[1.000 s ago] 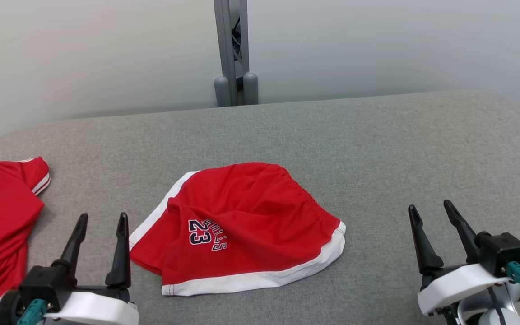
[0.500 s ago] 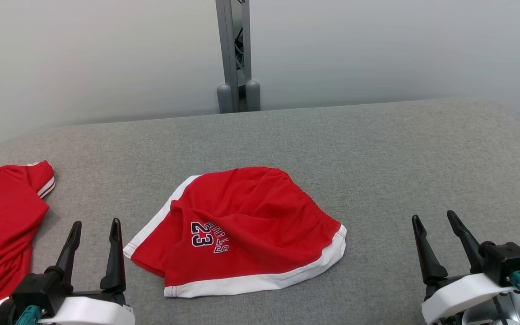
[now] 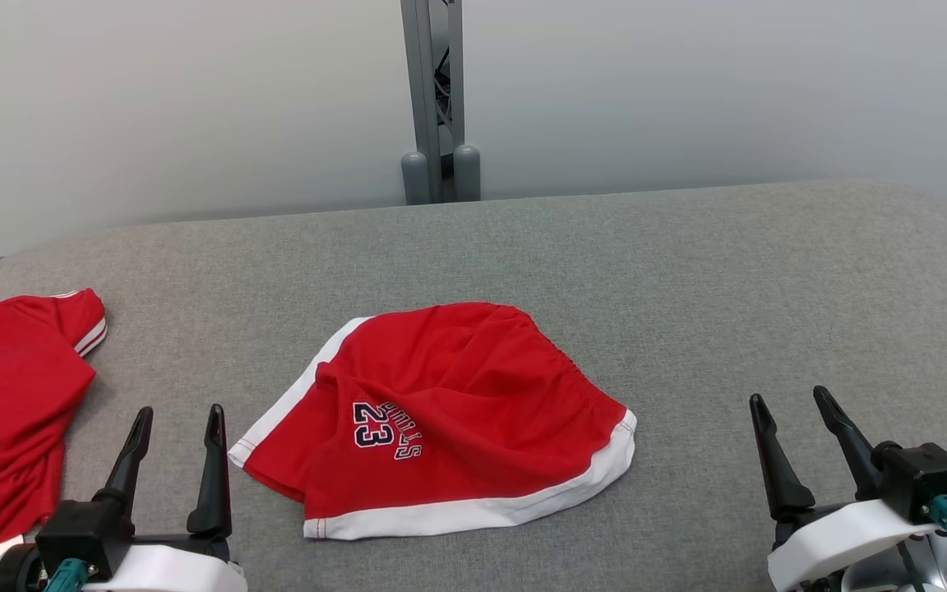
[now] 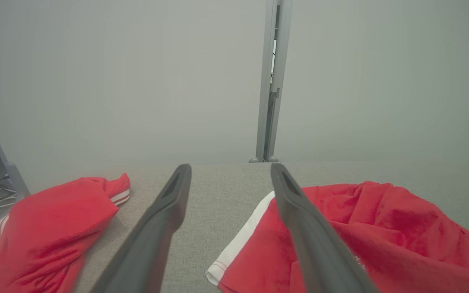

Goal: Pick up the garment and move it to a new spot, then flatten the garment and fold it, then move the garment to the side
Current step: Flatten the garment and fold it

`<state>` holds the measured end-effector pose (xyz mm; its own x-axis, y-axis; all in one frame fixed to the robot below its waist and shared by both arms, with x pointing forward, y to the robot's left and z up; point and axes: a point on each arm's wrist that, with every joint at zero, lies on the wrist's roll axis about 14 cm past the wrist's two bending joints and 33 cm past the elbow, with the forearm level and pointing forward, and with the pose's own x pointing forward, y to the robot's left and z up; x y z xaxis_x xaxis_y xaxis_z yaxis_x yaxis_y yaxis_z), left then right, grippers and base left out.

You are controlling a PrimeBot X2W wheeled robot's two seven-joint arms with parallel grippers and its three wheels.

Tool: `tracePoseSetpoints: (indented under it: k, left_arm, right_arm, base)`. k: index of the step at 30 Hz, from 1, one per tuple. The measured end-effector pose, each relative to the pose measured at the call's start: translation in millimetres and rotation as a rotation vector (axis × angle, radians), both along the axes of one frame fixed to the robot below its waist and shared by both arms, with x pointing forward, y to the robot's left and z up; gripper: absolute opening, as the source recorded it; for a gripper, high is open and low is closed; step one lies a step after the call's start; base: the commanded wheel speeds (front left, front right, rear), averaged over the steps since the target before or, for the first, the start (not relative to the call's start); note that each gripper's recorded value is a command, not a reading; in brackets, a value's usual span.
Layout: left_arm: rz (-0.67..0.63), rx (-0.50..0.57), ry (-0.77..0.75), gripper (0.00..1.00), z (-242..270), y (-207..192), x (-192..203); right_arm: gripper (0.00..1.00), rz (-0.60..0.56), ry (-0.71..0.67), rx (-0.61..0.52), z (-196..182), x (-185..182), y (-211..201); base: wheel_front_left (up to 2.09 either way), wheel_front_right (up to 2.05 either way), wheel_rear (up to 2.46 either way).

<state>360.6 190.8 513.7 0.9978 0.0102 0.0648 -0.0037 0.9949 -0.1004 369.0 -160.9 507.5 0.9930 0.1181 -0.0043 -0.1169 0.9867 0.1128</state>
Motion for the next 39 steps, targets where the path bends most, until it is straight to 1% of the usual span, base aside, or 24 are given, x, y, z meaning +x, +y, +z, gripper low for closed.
tracePoseSetpoints:
  k: [5, 8, 11, 16, 17, 19, 20, 23, 25, 29, 35, 36, 37, 39]
  left_arm:
    - [-0.004, 0.012, 0.004, 1.00, -2, 0, -1]
    - [-0.032, 0.019, 0.025, 1.00, -5, -6, -1]
    - [-0.085, 0.020, 0.100, 1.00, -20, -19, -5]
    - [-0.189, -0.023, 0.244, 1.00, -52, -48, -14]
    - [-0.189, -0.023, 0.244, 1.00, -52, -48, -14]
    - [-0.232, -0.047, 0.346, 1.00, -74, -59, -19]
    - [-0.232, -0.047, 0.346, 1.00, -74, -59, -19]
    - [-0.244, -0.066, 0.456, 1.00, -100, -65, -25]
    - [-0.235, -0.075, 0.495, 1.00, -110, -63, -25]
    - [-0.221, -0.089, 0.558, 1.00, -125, -59, -25]
    - [-0.254, -0.112, 0.623, 1.00, -140, -67, -24]
    - [-0.259, -0.114, 0.627, 0.95, -142, -69, -24]
    - [-0.264, -0.117, 0.629, 0.74, -142, -70, -23]
    - [-0.275, -0.125, 0.638, 0.22, -144, -73, -22]
  right_arm:
    - [1.00, 0.002, 0.008, 0.000, -3, 2, 1]
    - [1.00, 0.022, 0.027, -0.012, -7, 6, 7]
    - [1.00, 0.068, 0.068, -0.023, -15, 13, 21]
    - [1.00, 0.152, 0.180, -0.049, -42, 22, 41]
    - [1.00, 0.152, 0.180, -0.049, -42, 22, 41]
    - [1.00, 0.197, 0.245, -0.070, -60, 27, 49]
    - [1.00, 0.197, 0.245, -0.070, -60, 27, 49]
    - [1.00, 0.264, 0.324, -0.101, -81, 32, 61]
    - [1.00, 0.292, 0.349, -0.115, -88, 33, 66]
    - [1.00, 0.327, 0.380, -0.144, -99, 40, 70]
    - [1.00, 0.374, 0.420, -0.166, -113, 44, 78]
    - [1.00, 0.380, 0.424, -0.163, -114, 45, 80]
    - [1.00, 0.389, 0.432, -0.167, -116, 45, 82]
    - [1.00, 0.394, 0.443, -0.163, -121, 46, 82]
  base:
    - [0.00, 0.00, 0.00]
    - [0.00, 0.00, 0.00]
    - [0.00, 0.00, 0.00]
    - [0.00, 0.00, 0.00]
    - [0.00, 0.00, 0.00]
    - [0.00, 0.00, 0.00]
    - [0.00, 0.00, 0.00]
    - [0.00, 0.00, 0.00]
    - [0.00, 0.00, 0.00]
    - [0.00, 0.00, 0.00]
    - [0.00, 0.00, 0.00]
    - [0.00, 0.00, 0.00]
    - [0.00, 0.00, 0.00]
    - [0.00, 0.00, 0.00]
